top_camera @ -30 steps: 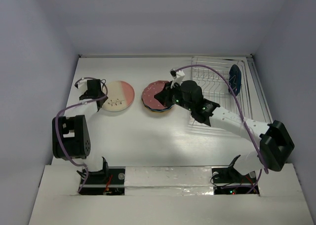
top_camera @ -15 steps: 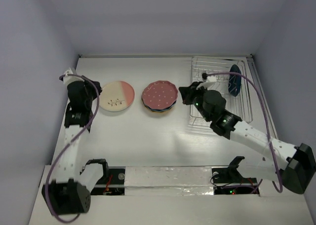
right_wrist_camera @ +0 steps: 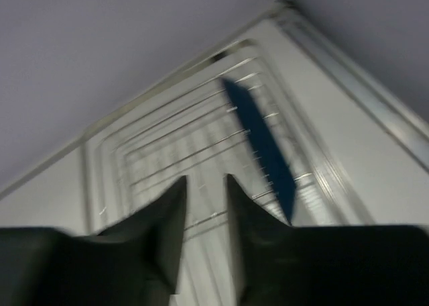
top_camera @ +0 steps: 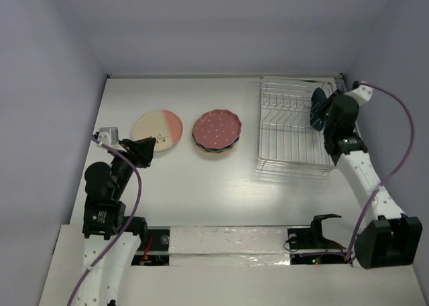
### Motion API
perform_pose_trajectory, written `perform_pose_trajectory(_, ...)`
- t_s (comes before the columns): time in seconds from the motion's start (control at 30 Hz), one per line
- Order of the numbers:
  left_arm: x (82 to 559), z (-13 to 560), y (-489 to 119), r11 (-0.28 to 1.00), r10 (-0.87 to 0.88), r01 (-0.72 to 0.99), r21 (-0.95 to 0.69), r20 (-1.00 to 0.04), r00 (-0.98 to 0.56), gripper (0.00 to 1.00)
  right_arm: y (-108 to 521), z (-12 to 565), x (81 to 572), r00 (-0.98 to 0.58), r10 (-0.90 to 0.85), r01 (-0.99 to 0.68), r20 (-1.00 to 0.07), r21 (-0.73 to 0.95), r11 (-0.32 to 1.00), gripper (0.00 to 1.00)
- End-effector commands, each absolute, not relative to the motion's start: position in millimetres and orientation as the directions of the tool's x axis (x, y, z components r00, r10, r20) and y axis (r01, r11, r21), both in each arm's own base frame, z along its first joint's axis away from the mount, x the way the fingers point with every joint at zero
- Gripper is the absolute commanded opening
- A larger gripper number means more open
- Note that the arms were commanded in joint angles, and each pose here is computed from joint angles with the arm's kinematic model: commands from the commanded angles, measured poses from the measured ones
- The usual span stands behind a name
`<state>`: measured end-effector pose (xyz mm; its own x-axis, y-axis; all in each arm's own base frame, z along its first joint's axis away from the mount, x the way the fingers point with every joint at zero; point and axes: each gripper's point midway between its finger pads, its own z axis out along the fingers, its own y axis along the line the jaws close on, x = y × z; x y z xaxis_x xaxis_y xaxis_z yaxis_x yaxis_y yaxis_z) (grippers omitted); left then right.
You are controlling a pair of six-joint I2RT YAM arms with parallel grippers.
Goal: Unload the plates from the dish rack
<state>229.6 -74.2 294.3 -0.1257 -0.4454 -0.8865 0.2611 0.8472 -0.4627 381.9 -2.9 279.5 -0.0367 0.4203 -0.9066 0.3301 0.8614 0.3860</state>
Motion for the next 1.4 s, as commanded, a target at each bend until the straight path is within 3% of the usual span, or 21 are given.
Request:
perform_pose_trajectory(0.0, 227, 290, -97, 0.823, -0.402, 0.361, -0.439, -0.898, -0.177, 0.19, -26, 269, 409, -0.161, 0.416, 0.348, -0.895, 0.343, 0.872, 0.42)
perform_pose_trajectory(0.17, 212, 292, -119, 0.783, -0.384, 0.440, -0.441, -0.898, -0.217, 0.36, -39, 256, 442, -0.220, 0.402, 0.437, -0.889, 0.279, 0.855, 0.76)
perform_pose_trajectory(0.33, 196, 303, -125, 0.762, -0.394, 0.482, -0.433, -0.900, -0.187, 0.43, -56, 225, 460, -0.406, 0.327, 0.500, -0.853, 0.092, 0.861, 0.77)
perform_pose_trajectory(0.47, 185, 308, -129, 0.740, -0.400, 0.514, -0.433, -0.898, -0.180, 0.50, -86, 206, 467, -0.472, 0.295, 0.590, -0.831, -0.049, 0.806, 0.73)
perform_pose_trajectory(0.63, 180, 312, -130, 0.732, -0.408, 0.525, -0.433, -0.897, -0.170, 0.52, -91, 189, 479, -0.547, 0.241, 0.560, -0.802, -0.136, 0.817, 0.69)
perform_pose_trajectory(0.73, 177, 313, -130, 0.732, -0.412, 0.526, -0.434, -0.896, -0.167, 0.52, -113, 176, 472, -0.593, 0.207, 0.617, -0.778, -0.274, 0.738, 0.58)
perform_pose_trajectory(0.87, 176, 315, -129, 0.731, -0.415, 0.528, -0.433, -0.896, -0.160, 0.52, -123, 176, 470, -0.601, 0.170, 0.628, -0.781, -0.330, 0.705, 0.35)
perform_pose_trajectory(1.0, 175, 313, -133, 0.722, -0.409, 0.540, -0.433, -0.896, -0.171, 0.53, -123, 182, 477, -0.628, 0.065, 0.560, -0.775, -0.393, 0.729, 0.26)
perform_pose_trajectory(1.07, 175, 313, -133, 0.722, -0.410, 0.538, -0.434, -0.896, -0.173, 0.53, -127, 188, 476, -0.629, 0.031, 0.574, -0.776, -0.438, 0.692, 0.12)
perform_pose_trajectory(1.17, 176, 313, -133, 0.723, -0.408, 0.537, -0.435, -0.896, -0.177, 0.53, -123, 202, 478, -0.634, -0.036, 0.558, -0.773, -0.489, 0.671, 0.01)
perform_pose_trajectory(1.37, 177, 311, -134, 0.722, -0.407, 0.536, -0.437, -0.895, -0.182, 0.53, -93, 236, 483, -0.630, -0.227, 0.530, -0.743, -0.624, 0.574, 0.00)
